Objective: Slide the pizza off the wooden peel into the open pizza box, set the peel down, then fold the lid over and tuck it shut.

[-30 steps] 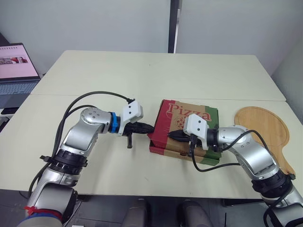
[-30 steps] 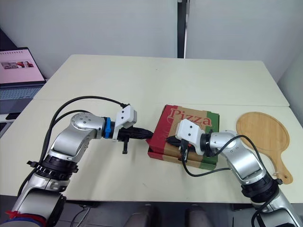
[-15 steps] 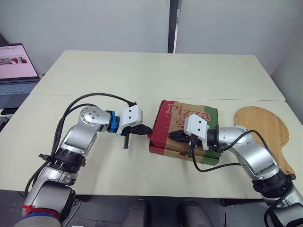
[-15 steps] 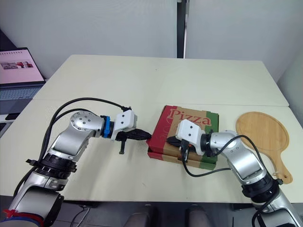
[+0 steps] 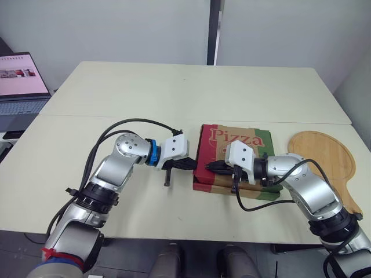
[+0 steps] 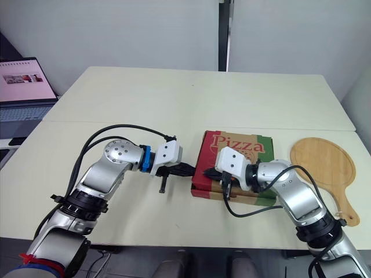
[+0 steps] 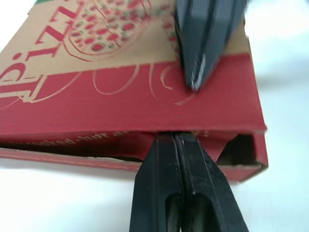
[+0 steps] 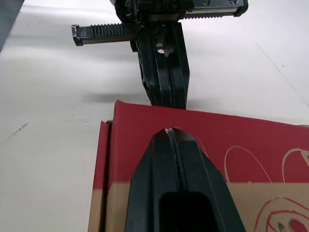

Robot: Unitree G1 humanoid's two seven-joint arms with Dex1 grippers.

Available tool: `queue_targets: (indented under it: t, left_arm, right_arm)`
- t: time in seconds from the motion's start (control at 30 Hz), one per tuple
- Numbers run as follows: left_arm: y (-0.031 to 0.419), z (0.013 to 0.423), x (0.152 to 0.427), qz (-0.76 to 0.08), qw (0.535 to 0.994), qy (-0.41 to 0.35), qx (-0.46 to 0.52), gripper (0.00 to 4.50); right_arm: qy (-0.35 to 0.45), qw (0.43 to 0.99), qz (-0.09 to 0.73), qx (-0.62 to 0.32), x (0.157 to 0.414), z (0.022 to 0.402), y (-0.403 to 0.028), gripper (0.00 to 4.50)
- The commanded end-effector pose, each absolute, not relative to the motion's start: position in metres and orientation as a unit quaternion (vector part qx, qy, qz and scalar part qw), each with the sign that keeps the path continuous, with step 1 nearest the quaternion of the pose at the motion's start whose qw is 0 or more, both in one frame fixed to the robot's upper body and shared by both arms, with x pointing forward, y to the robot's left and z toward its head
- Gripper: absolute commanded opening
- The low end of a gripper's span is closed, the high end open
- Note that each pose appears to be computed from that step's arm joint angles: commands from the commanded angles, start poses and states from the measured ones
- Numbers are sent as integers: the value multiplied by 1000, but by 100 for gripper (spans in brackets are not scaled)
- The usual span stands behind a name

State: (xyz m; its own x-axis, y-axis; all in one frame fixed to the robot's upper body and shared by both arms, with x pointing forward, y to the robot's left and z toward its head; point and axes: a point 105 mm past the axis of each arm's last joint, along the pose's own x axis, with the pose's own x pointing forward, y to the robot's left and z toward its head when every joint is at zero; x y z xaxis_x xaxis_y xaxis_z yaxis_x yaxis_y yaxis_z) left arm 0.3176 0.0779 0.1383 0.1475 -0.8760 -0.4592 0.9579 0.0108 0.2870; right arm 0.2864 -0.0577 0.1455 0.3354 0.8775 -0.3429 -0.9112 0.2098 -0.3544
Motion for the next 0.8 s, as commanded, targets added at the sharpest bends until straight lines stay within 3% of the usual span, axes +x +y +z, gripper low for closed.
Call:
queue_targets:
  t: [0.03, 0.4, 0.8]
  left_arm:
    - [71, 158, 318, -637, 724, 34, 262, 0]
    - [62, 165, 326, -612, 757, 8, 231, 0]
    - [75, 148, 317, -628, 730, 36, 268, 0]
  right_arm:
    - [16, 777, 572, -262, 286, 155, -59, 3]
    - [5, 779, 555, -292, 289, 166, -72, 3]
    - [13, 786, 535, -310, 292, 167, -88, 3]
